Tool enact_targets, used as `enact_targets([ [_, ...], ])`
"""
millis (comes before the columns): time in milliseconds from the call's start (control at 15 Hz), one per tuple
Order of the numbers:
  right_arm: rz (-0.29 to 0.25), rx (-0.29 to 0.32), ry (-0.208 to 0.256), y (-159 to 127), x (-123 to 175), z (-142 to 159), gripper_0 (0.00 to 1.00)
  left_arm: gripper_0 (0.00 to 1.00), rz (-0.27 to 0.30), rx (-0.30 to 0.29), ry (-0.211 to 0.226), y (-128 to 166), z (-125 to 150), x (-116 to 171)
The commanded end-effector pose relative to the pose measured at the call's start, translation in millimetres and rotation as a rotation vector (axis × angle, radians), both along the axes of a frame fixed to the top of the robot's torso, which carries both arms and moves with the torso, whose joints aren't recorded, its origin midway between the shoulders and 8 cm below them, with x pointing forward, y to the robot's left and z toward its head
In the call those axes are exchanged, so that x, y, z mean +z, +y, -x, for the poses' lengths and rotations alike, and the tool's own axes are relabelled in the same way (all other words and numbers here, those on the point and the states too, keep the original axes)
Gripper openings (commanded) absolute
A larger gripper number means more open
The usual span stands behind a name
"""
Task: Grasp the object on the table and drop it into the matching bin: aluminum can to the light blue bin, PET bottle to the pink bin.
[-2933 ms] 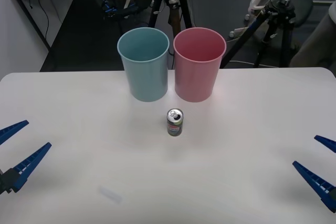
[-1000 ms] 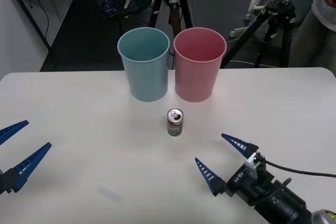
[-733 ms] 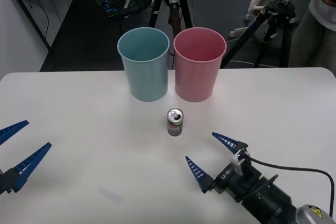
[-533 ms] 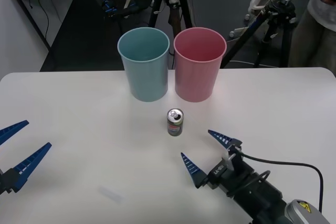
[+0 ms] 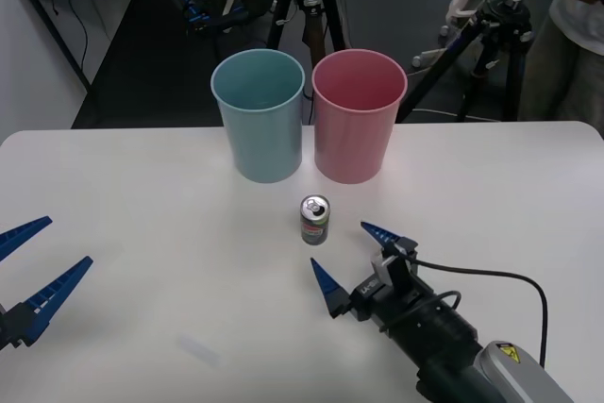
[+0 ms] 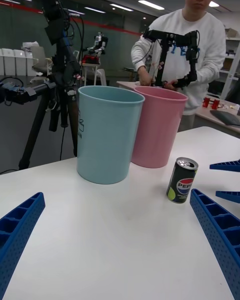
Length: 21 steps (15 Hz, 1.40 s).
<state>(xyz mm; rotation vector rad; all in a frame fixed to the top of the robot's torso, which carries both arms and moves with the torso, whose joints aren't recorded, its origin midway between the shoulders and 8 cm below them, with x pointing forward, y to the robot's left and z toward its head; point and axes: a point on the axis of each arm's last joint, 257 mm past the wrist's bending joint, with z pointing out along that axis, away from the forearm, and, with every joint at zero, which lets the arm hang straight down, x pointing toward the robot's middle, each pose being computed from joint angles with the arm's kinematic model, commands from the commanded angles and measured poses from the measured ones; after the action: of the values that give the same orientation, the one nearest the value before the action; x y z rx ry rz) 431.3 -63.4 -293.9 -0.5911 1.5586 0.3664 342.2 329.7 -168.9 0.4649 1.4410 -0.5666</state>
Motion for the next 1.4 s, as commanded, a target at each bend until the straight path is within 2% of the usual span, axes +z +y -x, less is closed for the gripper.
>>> enact_targets([
  [67, 0.005, -0.013, 0.0, 3, 2, -6, 1.0, 1.0, 0.0, 0.0, 0.0, 0, 0, 0],
  [733, 0.023, -0.037, 0.022, 23, -2, -18, 1.0, 1.0, 0.0, 0.0, 0.0, 0, 0, 0],
  [1400, 0.02, -0.056, 0.026, 41, -7, -57, 1.0, 1.0, 0.0, 0.0, 0.0, 0, 0, 0],
])
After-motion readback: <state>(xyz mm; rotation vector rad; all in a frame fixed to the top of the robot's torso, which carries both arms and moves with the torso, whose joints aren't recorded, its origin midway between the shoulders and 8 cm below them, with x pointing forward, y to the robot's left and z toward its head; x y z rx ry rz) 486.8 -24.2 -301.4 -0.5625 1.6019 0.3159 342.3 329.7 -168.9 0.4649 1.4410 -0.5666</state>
